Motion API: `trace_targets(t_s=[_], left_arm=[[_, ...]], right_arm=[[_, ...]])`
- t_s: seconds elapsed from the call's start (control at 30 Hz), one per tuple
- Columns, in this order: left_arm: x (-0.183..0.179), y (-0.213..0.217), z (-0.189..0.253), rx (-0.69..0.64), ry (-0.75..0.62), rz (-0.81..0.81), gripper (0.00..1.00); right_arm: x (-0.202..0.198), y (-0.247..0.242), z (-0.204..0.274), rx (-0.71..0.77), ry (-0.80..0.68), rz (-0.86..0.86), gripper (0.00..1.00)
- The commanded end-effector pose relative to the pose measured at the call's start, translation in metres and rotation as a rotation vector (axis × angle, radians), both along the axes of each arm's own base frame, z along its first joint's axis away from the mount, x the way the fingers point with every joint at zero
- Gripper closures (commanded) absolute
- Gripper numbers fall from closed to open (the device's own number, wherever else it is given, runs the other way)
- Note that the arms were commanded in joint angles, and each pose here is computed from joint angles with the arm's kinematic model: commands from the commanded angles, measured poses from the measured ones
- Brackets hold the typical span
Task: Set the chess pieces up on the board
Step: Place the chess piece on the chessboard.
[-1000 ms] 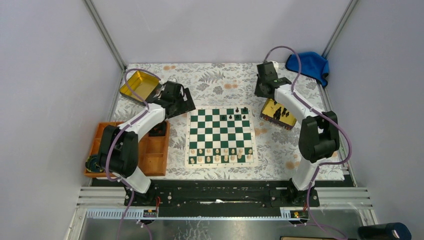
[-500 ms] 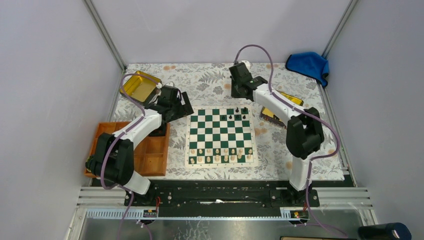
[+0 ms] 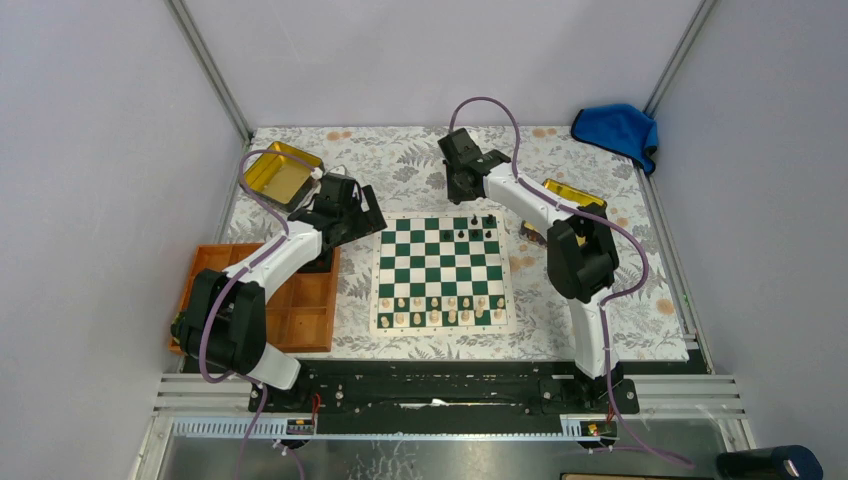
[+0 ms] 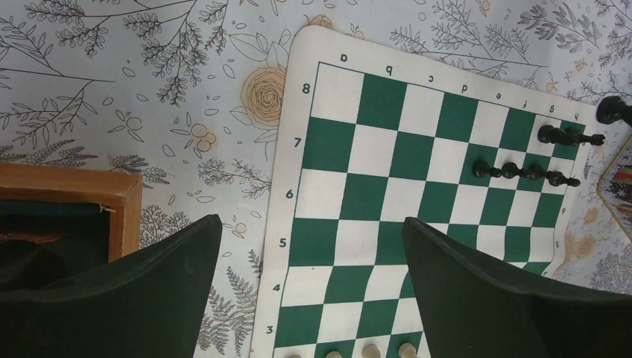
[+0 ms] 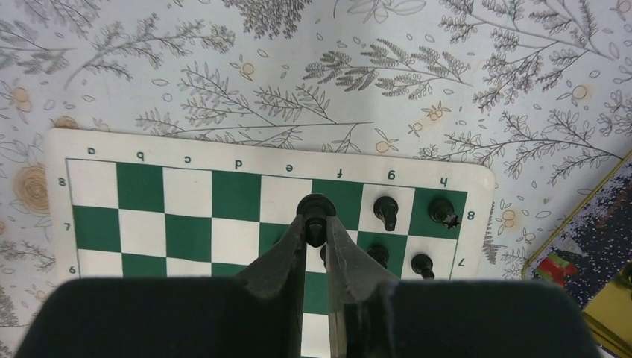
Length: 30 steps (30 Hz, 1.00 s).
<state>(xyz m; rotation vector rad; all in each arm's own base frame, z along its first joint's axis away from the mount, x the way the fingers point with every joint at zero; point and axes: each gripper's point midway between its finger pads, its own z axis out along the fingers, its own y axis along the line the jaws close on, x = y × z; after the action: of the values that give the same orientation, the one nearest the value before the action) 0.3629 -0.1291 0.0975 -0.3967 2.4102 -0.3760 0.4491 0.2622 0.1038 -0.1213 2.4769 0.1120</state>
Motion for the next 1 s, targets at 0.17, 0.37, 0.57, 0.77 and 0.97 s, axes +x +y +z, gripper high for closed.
trace_targets(t_s=[0.17,0.37,0.57,0.77,0.97], left_arm=[[0.008,0.002,0.006,-0.007,-0.041,0.027,0.01],[0.006,0.004,0.005,-0.003,-0.033,0.038,0.01],[0.003,0.005,0.003,-0.009,-0.027,0.047,0.01],[-0.001,0.006,0.0,-0.014,-0.016,0.059,0.01],[-0.002,0.007,0.0,-0.013,-0.016,0.067,0.01]], right_arm=[[-0.004,0.004,-0.017,-0.023,0.062,0.036,1.0],[-0.008,0.003,-0.026,-0.026,0.089,0.041,1.0],[-0.011,0.0,-0.037,-0.024,0.121,0.045,1.0],[-0.01,-0.004,-0.048,-0.025,0.136,0.041,1.0],[-0.005,-0.008,-0.054,-0.022,0.143,0.032,1.0]])
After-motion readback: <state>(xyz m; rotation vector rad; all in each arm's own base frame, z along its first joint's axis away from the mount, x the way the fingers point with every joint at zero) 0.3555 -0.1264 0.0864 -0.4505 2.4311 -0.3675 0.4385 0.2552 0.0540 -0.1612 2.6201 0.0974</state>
